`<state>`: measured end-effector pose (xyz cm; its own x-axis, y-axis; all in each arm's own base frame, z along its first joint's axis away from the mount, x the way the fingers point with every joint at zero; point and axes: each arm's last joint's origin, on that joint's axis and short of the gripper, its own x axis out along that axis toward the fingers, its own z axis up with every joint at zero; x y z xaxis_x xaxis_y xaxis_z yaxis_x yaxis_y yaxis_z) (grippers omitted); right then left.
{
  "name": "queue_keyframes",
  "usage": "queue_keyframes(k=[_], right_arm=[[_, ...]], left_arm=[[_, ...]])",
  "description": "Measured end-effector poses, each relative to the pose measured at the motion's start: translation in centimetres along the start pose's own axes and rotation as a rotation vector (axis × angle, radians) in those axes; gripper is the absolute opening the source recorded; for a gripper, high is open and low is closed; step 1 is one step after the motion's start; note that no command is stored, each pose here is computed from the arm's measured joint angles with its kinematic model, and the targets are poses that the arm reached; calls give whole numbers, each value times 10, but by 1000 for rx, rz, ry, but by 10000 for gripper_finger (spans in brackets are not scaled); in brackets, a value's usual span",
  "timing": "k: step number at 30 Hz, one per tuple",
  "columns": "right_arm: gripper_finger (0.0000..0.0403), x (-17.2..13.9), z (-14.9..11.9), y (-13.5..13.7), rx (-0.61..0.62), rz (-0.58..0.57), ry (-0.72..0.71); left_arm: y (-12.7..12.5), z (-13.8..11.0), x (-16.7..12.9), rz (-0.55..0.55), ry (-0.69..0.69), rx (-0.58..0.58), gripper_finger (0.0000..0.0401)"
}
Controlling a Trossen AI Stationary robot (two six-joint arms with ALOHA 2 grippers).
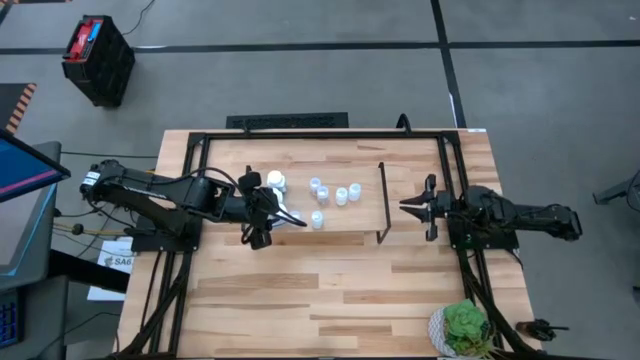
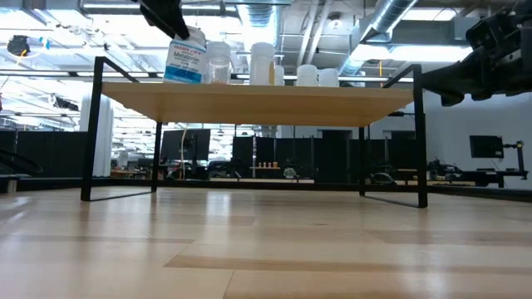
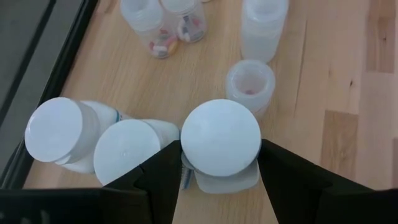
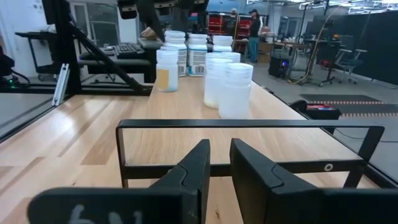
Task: Pick and place medicine bottles onto shelf by color
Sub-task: Put the white blue pill bottle on the shelf
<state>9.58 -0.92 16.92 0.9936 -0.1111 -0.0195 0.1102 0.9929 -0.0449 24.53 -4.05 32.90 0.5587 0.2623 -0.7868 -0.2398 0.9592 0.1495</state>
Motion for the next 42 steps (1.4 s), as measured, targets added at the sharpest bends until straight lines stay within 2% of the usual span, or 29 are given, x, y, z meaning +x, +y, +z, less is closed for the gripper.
queue_keyframes(k=[42], right_arm=[[86,0,-1,0,0,-3,4]], left_arm=[[1,0,0,24,-3,40,195]])
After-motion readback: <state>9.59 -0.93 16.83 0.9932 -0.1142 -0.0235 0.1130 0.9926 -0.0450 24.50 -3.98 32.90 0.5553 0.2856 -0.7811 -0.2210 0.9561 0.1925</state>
